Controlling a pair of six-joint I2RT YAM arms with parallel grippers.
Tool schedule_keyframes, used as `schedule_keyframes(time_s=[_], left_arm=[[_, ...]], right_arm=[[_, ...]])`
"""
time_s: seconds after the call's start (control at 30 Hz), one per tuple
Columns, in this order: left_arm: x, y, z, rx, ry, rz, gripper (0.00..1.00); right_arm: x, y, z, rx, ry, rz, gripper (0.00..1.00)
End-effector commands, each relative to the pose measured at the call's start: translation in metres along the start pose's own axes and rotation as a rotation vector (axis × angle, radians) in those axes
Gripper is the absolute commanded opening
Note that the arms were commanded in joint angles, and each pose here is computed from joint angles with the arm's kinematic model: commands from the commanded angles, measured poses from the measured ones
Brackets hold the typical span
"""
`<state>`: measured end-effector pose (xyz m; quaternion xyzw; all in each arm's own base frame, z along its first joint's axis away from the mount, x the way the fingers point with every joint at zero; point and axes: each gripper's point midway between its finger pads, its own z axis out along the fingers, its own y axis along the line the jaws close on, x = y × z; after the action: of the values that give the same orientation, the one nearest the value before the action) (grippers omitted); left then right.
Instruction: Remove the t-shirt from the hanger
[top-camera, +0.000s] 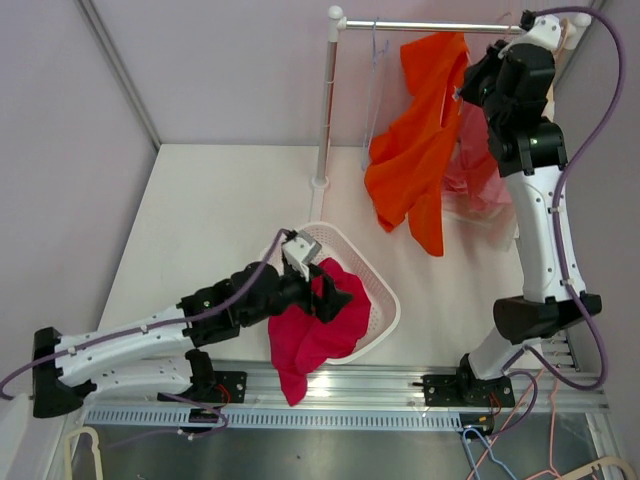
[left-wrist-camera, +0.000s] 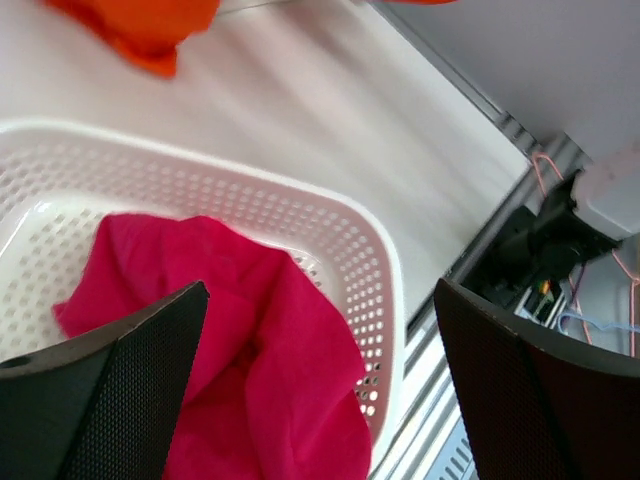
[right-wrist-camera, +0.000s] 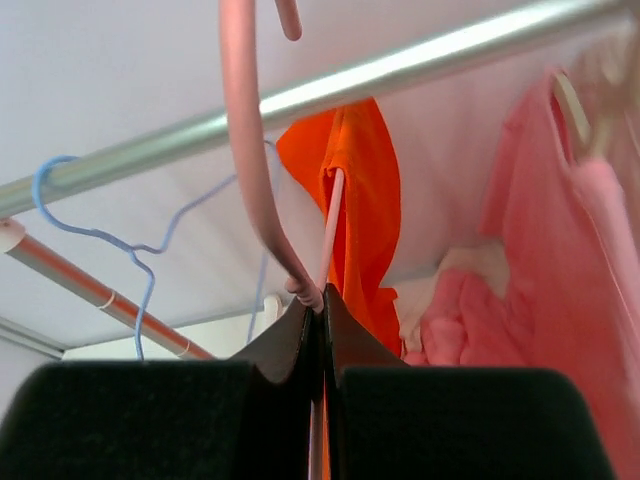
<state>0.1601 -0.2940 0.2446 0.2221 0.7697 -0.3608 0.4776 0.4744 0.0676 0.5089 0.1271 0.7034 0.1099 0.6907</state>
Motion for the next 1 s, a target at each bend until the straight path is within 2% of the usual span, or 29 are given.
schedule_keyframes(time_s=[0.0,0.03,0.07,0.1,0.2,0.23,0.3,0.5,0.6,0.63,0.67,0.7,0.8,0.9,0.97], left_arm=[[-0.051,-0.043,0.008,0.097,-0.235,0.242,0.99],[-0.056,-0.045,0.009,0.070,-0.274,0.278,1.00],[-0.055,-0.064,0.008,0.105,-0.297,0.315,0.99],[-0.059,-0.071,0.010,0.102,-0.328,0.386,1.00],[-0.063,-0.102,0.021,0.135,-0.391,0.437,1.00],[-0.071,-0.112,0.023,0.144,-0.428,0.428,1.00],[-0.061,-0.123,0.040,0.133,-0.418,0.454,1.00],[-0.065,-0.124,0.083,-0.028,-0.468,0.426,0.99],[-0.057,-0.130,0.107,-0.068,-0.420,0.468,0.99],[-0.053,-0.129,0.113,-0.080,-0.402,0.487,0.48],[-0.056,-0.128,0.115,-0.105,-0.402,0.483,0.04],[-0.058,-0.125,0.115,-0.133,-0.403,0.459,0.00],[-0.055,-0.137,0.099,-0.030,-0.423,0.446,0.01],[-0.057,-0.165,0.055,0.127,-0.514,0.515,0.01],[-0.051,-0.191,0.021,0.229,-0.580,0.567,0.01]], right_arm=[[0.038,-0.019,-0.025,0.145,0.109,0.109,0.00],[0.032,-0.018,-0.044,0.161,0.091,0.173,0.00],[0.037,-0.021,-0.053,0.187,0.092,0.202,0.00],[0.063,-0.027,-0.056,0.217,0.134,0.205,0.00],[0.052,-0.022,-0.091,0.161,0.079,0.294,0.00],[0.069,-0.026,-0.095,0.158,0.108,0.289,0.00],[0.061,-0.024,-0.115,0.116,0.091,0.317,0.00],[0.071,-0.014,-0.141,0.041,0.170,0.312,0.00],[0.074,-0.008,-0.150,-0.002,0.191,0.318,0.00],[0.074,-0.007,-0.151,-0.009,0.194,0.322,0.00],[0.074,-0.006,-0.152,-0.012,0.196,0.321,0.00],[0.075,-0.007,-0.152,-0.009,0.204,0.315,0.00],[0.079,-0.013,-0.144,0.030,0.223,0.267,0.00],[0.091,-0.020,-0.124,0.076,0.317,0.234,0.00],[0.113,-0.025,-0.106,0.079,0.432,0.241,0.00]])
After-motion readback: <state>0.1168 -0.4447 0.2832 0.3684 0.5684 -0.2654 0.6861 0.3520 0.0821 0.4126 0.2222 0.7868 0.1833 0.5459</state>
